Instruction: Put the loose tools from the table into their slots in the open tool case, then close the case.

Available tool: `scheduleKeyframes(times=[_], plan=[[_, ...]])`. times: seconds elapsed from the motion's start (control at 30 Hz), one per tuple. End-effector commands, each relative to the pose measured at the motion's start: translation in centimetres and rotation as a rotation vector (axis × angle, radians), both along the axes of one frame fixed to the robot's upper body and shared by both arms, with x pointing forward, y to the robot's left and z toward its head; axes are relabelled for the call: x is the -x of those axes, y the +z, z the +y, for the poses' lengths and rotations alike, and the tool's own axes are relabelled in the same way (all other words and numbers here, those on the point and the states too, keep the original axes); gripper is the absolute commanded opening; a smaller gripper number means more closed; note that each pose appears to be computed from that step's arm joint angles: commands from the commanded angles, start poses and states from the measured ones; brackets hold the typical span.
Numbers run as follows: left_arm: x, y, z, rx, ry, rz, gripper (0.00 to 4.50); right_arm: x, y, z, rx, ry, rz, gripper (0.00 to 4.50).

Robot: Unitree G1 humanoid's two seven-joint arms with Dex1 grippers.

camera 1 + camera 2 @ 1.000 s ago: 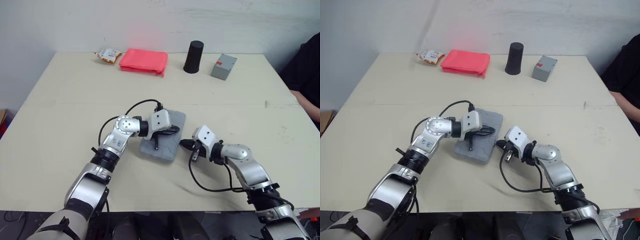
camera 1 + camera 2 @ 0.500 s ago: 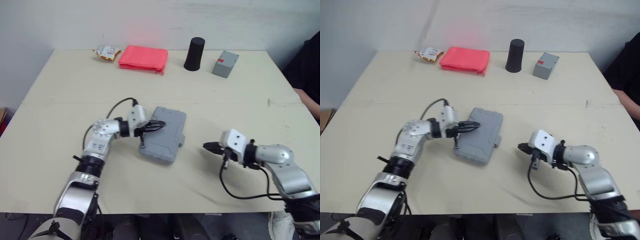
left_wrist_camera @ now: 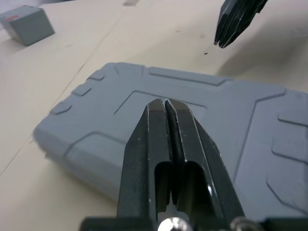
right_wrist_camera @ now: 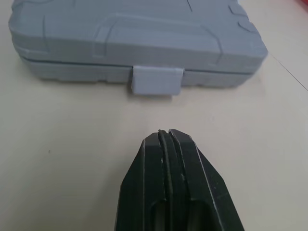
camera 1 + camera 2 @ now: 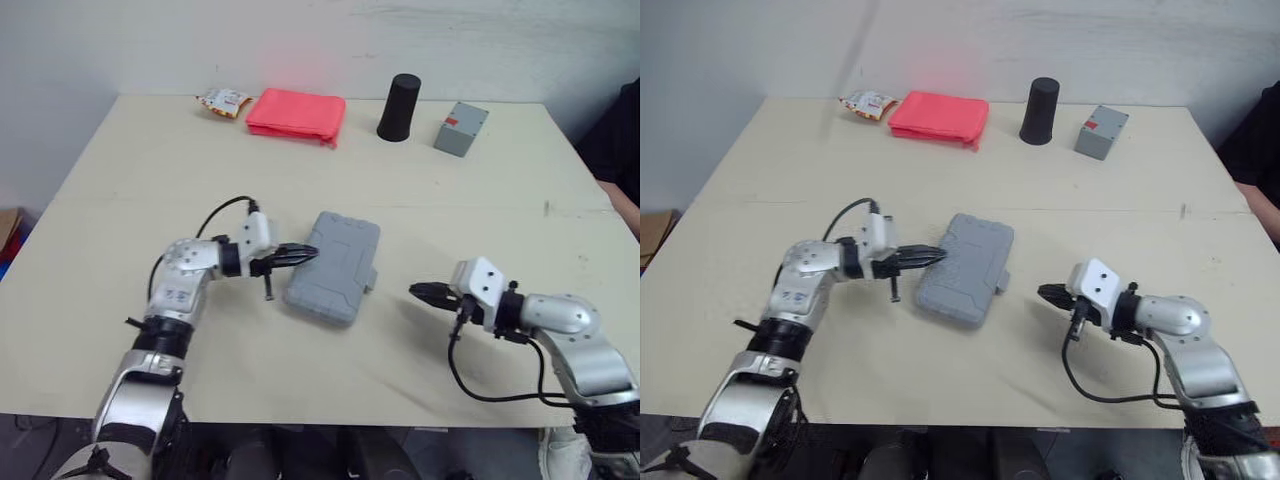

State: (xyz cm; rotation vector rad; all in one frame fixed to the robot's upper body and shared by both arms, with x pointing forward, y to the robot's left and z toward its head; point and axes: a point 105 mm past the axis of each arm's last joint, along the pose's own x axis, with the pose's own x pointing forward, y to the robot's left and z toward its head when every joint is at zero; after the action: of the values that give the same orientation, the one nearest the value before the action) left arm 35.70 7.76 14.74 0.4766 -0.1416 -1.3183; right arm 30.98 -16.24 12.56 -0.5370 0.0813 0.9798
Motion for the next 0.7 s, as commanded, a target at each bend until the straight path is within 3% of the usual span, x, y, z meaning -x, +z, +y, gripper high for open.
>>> scheduleKeyframes(times=[0.03, 0.2, 0.4, 0.6, 0.7], plan=[[-1.2, -0.8, -1.2, -0.072, 0.040, -0.018, 0.03, -1.3, 0.3, 1.4, -0.010, 0.009, -0.034, 0.00], [-2.5, -2.4, -2.4, -0.173, 0.089, 0.014, 0.03, -2.5, -0.4, 2.8, -0.021, 0.021, -0.021, 0.00], [-1.7, -3.9, -2.6, -0.258, 0.036, 0.024, 0.03, -3.3, -1.2, 3.8, -0.018, 0.021, -0.002, 0.00], [-1.5, -0.4, -4.1, -0.093, 0.007, 0.025, 0.03, -3.7, -1.6, 3.5, -0.007, -0.003, 0.001, 0.00], [-1.8, 0.1, -4.4, -0.102, 0.016, 0.022, 0.03, -3.9, -1.6, 3.4, -0.015, -0.013, -0.007, 0.00]])
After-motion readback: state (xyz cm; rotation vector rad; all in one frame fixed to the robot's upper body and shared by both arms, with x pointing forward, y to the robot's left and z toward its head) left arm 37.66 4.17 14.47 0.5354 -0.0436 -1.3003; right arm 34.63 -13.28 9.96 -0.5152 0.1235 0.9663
